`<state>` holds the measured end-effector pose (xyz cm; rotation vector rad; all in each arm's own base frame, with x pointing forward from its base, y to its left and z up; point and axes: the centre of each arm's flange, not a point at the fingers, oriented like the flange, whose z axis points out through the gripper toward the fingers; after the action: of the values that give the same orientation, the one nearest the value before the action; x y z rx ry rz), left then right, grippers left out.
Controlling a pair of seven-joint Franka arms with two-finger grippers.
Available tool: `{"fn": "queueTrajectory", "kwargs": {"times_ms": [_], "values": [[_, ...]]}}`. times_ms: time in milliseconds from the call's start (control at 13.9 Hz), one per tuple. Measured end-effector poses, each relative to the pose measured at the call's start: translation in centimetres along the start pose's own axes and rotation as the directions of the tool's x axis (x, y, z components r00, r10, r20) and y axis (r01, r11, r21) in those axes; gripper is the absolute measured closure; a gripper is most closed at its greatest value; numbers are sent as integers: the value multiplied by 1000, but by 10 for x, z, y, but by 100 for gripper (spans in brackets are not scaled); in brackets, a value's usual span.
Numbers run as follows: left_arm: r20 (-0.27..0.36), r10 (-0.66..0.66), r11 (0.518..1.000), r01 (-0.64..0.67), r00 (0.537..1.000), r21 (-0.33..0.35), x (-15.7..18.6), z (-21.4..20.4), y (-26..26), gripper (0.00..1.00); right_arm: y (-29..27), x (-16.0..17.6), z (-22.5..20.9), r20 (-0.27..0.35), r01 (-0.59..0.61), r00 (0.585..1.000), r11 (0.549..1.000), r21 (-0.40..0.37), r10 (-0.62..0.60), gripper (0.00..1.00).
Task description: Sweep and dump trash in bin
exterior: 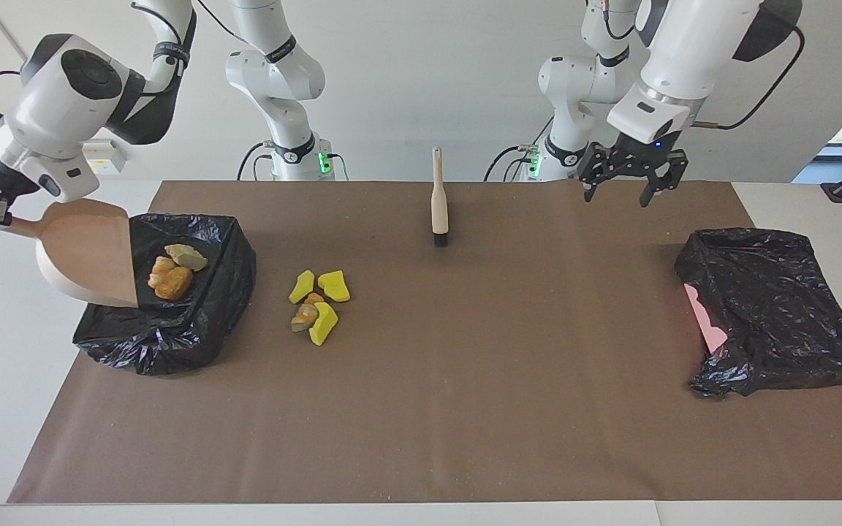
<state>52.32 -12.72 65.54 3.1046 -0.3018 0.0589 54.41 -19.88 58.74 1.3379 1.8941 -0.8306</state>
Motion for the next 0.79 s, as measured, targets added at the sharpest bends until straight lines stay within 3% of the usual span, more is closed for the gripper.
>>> {"fn": "queueTrajectory", "kwargs": {"times_ms": [144,289,433,577,794], "values": [[9,11,1000,-11,1000,1,-7,-24,-18,0,-16,-12,-22,-2,-43,999,999,15,43,68],[1,-6,1000,6,1000,2,-9,-35,-33,0,-26,-13,-35,-81,-112,990,993,29,114,68],[-2,-19,1000,19,1000,3,-9,-39,-49,0,-33,-8,-44,-185,-243,950,968,63,250,68],[-6,-29,1000,29,1000,4,-10,-42,-57,0,-32,10,-63,-274,-383,870,912,151,410,68],[2,-55,998,55,998,5,-14,-43,-72,0,-12,58,-115,-333,-554,697,772,311,634,68]]}}
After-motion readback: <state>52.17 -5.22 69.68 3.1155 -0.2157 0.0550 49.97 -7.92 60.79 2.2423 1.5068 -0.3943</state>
